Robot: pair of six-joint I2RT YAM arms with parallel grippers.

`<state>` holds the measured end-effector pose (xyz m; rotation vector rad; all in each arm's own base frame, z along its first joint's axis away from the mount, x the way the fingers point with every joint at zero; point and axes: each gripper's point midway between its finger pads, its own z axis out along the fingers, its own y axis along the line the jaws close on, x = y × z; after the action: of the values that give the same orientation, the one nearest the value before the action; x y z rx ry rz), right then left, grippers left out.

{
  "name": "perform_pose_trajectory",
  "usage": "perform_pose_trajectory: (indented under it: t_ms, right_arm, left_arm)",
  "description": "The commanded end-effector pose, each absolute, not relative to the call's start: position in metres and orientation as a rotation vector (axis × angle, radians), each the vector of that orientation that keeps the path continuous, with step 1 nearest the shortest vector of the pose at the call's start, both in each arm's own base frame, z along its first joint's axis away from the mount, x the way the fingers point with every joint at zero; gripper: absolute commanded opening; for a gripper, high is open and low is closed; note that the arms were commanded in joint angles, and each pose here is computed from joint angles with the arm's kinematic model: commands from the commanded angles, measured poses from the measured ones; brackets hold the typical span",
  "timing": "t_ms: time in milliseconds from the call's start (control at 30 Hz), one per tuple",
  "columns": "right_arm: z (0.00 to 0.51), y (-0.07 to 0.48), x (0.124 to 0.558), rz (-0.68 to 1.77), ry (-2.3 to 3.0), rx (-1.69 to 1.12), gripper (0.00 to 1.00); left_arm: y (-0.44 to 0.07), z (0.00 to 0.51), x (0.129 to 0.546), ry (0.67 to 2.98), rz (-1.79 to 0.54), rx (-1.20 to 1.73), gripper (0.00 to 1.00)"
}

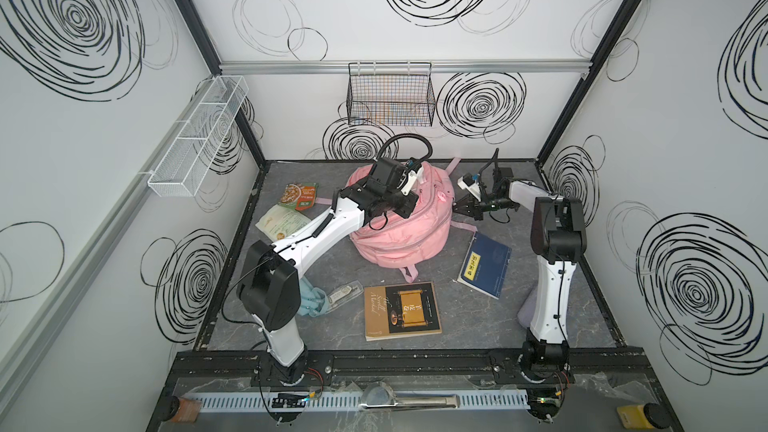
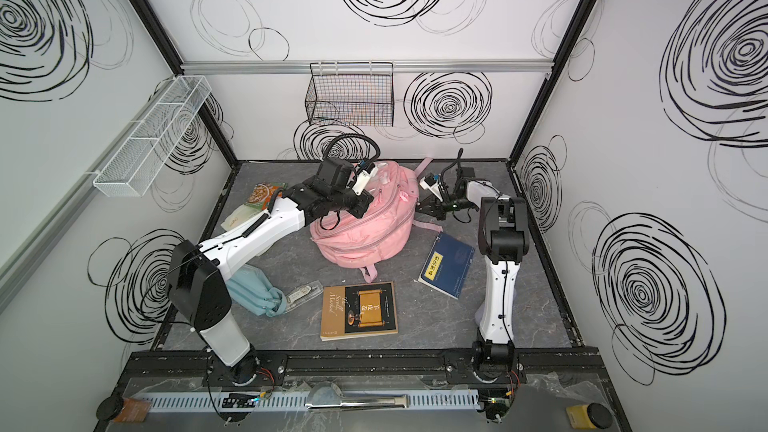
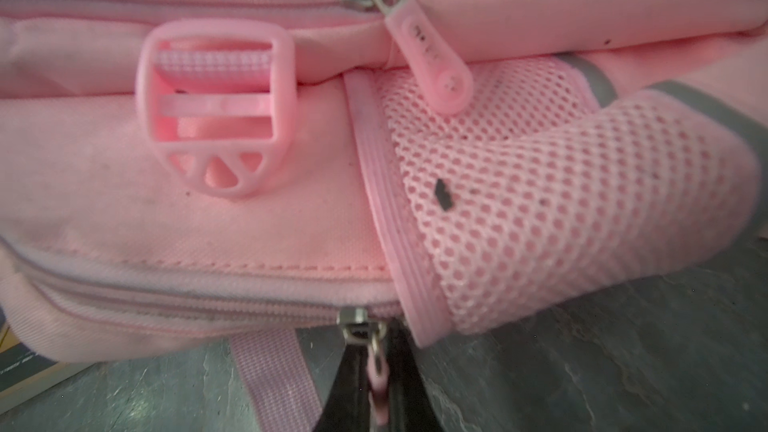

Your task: Pack the student bag

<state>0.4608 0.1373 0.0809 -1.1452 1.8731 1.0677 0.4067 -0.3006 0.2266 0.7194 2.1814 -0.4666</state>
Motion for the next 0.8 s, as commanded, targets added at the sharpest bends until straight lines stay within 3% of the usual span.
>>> perform_pose_trajectory:
  t_ms: [0,133,367,767]
  right_arm:
    - [0.103,0.133,0.463,1.014,1.867,-1.107,0.06]
    - [0.115,0.130,0.466,0.932,1.903,-1.018,0.00]
    - [0.143,0.122,0.464,0.685,1.993,-0.802,0.00]
    - [0.148,0.174,0.402,0.709,2.065,-0.780,0.00]
  left_arm:
    - [-0.307,0.309,0.422,1.934,-0.529,0.637,0.00]
    - [-0.307,0.309,0.425,1.932,-0.544,0.595,0.00]
    - [-0.306,0.315,0.437,1.932,-0.568,0.473,0.00]
    - [-0.291,0.322,0.463,1.906,-0.577,0.227,0.00]
